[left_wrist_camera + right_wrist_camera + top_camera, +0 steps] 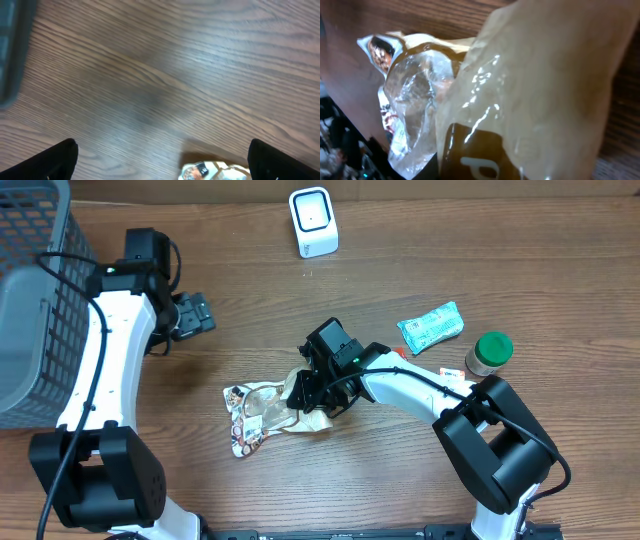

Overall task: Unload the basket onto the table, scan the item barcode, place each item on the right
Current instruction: 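Open the left gripper and pull the left arm back, then lift the Pantree pack with the right gripper toward the scanner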

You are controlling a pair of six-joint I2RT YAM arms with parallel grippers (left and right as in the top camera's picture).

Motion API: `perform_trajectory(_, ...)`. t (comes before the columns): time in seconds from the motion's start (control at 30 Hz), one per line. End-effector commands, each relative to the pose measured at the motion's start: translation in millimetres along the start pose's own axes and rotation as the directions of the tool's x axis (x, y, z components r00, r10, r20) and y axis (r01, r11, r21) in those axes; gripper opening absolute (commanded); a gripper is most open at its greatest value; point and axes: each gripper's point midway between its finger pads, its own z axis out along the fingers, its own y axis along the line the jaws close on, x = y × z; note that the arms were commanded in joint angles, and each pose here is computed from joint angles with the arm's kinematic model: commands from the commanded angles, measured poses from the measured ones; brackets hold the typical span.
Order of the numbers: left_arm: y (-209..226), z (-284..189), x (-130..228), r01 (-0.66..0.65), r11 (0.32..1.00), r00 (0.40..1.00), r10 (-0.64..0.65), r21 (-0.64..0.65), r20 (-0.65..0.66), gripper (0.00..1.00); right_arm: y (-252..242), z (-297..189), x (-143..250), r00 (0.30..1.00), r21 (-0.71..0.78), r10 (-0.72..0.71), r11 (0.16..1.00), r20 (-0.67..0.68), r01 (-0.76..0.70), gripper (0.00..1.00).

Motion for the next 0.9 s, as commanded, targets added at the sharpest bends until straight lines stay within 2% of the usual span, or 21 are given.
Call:
perform_trajectory(0.0, 9, -7, -14, -0.006, 1.000, 0.999, 0.007, -0.018, 0.046, 1.00, -1, 1, -1, 1.000, 0.006, -0.009, 1.000, 0.007, 0.009, 0.18)
perform_trajectory(0.13, 10, -7, -13, -0.006, 1.000, 0.999, 0.007, -0.018, 0.045, 1.00, 0, 0, -3, 1.000, 0.001, -0.012, 1.000, 0.014, 0.012, 0.18)
perform_trajectory(0.2, 10, -7, -13, -0.006, 1.000, 0.999, 0.007, -0.018, 0.045, 1.00, 2, -3, -8, 1.000, -0.009, -0.013, 1.000, 0.027, 0.013, 0.04)
perform_trajectory(0.33, 10, -7, -13, -0.006, 1.000, 0.999, 0.007, -0.018, 0.045, 1.00, 18, -20, -25, 0.998, -0.074, -0.017, 0.997, 0.057, 0.021, 0.04)
perform_trajectory(0.47, 10, -7, -13, -0.006, 1.000, 0.999, 0.007, -0.018, 0.045, 0.99, 45, -54, -46, 0.972, -0.100, -0.170, 0.977, 0.163, 0.188, 0.04)
perform_trajectory(0.6, 10, -7, -13, -0.006, 1.000, 0.999, 0.007, -0.018, 0.045, 1.00, 69, -98, -66, 0.898, -0.003, -0.330, 0.939, 0.290, 0.345, 0.04)
perform_trajectory(0.7, 10, -7, -13, -0.006, 1.000, 0.999, 0.007, -0.018, 0.045, 0.99, 85, -133, -75, 0.786, 0.119, -0.520, 0.850, 0.333, 0.513, 0.04)
perform_trajectory(0.87, 10, -7, -13, -0.006, 1.000, 0.999, 0.007, -0.018, 0.045, 1.00, 101, -197, -97, 0.673, 0.354, -0.652, 0.757, 0.350, 0.549, 0.03)
